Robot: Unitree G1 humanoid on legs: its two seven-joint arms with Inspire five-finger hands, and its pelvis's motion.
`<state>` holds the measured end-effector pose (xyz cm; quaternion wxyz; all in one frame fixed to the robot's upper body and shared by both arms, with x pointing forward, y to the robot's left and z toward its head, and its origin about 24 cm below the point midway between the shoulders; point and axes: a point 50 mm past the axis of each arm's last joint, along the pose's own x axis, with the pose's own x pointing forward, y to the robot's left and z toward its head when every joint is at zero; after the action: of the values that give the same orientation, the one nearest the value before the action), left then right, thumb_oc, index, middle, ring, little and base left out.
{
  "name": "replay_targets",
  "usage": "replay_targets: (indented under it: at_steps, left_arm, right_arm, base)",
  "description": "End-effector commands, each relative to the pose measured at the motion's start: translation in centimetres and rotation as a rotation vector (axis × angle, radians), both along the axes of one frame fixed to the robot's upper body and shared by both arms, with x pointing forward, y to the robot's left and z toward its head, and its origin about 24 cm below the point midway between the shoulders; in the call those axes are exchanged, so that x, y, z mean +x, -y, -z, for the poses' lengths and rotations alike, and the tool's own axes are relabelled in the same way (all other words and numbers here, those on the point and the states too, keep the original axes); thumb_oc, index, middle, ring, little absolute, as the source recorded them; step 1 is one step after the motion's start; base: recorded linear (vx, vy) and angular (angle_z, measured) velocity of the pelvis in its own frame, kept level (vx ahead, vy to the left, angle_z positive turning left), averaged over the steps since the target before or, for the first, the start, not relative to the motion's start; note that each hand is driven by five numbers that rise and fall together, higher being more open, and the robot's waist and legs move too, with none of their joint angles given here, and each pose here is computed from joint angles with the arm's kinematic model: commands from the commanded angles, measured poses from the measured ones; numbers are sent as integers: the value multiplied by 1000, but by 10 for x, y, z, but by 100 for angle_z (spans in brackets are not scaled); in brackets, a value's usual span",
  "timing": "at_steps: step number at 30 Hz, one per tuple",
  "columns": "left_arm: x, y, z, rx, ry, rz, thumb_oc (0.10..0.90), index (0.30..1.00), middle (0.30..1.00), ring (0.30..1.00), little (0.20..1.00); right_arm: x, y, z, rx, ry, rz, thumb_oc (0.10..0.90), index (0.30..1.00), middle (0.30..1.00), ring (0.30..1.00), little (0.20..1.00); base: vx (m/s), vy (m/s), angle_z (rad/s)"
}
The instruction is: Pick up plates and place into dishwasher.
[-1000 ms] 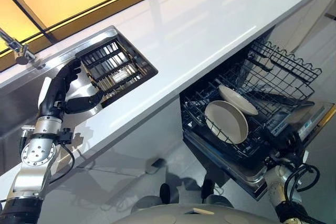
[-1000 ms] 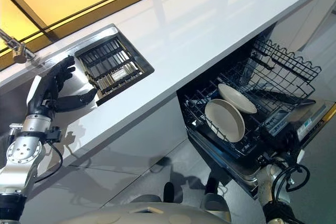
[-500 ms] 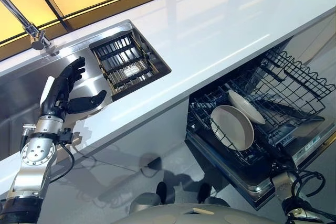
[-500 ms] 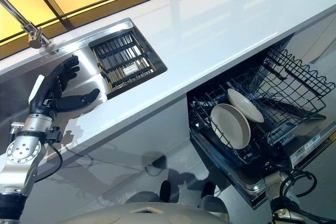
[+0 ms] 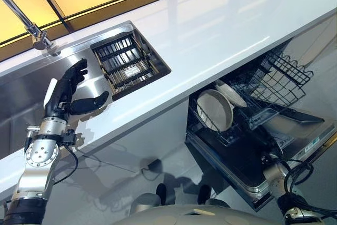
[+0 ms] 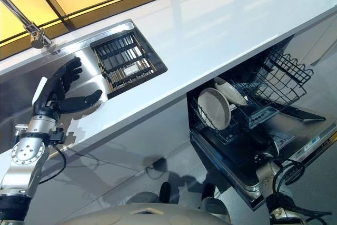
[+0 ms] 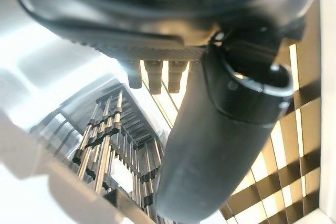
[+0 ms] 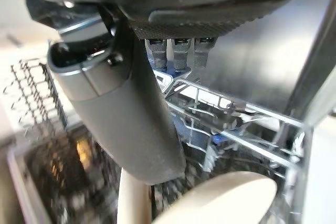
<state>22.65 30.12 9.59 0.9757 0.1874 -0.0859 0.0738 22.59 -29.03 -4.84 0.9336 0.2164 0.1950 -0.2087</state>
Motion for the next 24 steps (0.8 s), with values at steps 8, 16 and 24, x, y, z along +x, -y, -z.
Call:
replay_targets:
  at_steps: [8,16,24]
  left_arm:
    - [23,19,-47,30,242,107,800,900,900,900,900]
    - [26,29,-38,-9,215,161,800,900,900,900,900]
    - [31,35,-45,-39,236,195,800,900,900,900,900]
  right_arm:
    - [128,-108,-174,-44,758,-479,800,900,900,900,900]
    - [140,-119,-198,122,809,-459,800,900,900,900,900]
    - [141,-97,-196,-26,729,-313,800,900,900,900,900]
  base:
    - [40,64,4]
    - [27,57,6]
    - [-11,56,0]
